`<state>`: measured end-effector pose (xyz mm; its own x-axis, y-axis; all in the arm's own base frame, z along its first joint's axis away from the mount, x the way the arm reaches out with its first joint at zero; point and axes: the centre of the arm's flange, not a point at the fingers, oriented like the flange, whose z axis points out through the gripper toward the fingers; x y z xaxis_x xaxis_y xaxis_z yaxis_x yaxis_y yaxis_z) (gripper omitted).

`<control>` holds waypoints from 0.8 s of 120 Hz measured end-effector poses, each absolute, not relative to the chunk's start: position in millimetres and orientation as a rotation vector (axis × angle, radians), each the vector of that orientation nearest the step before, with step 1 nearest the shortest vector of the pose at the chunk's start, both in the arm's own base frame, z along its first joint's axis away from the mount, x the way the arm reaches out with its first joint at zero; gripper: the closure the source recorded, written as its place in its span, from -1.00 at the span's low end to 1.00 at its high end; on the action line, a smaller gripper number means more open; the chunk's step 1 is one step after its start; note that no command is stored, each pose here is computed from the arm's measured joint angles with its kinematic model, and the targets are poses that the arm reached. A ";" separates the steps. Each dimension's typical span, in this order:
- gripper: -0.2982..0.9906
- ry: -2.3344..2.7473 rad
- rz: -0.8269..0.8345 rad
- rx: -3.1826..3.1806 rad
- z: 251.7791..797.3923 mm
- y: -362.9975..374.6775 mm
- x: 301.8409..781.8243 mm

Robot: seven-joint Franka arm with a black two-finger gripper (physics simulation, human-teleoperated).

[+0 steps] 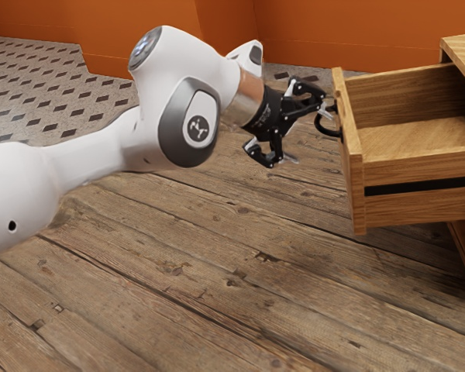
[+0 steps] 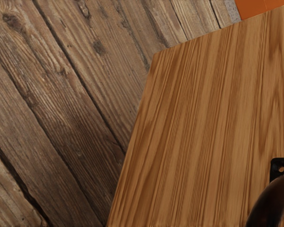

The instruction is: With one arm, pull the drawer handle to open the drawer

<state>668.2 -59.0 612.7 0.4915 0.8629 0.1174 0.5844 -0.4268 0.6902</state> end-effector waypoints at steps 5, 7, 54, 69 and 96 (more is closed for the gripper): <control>-0.53 1.190 0.623 2.158 612.2 -58.2 666.3; -0.53 1.192 0.621 2.159 611.4 -58.1 665.4; -0.53 1.268 0.622 2.159 610.4 -26.5 630.8; -0.53 1.285 0.631 2.151 615.8 -17.3 615.8; -0.53 1.305 0.634 2.144 619.6 -8.1 593.3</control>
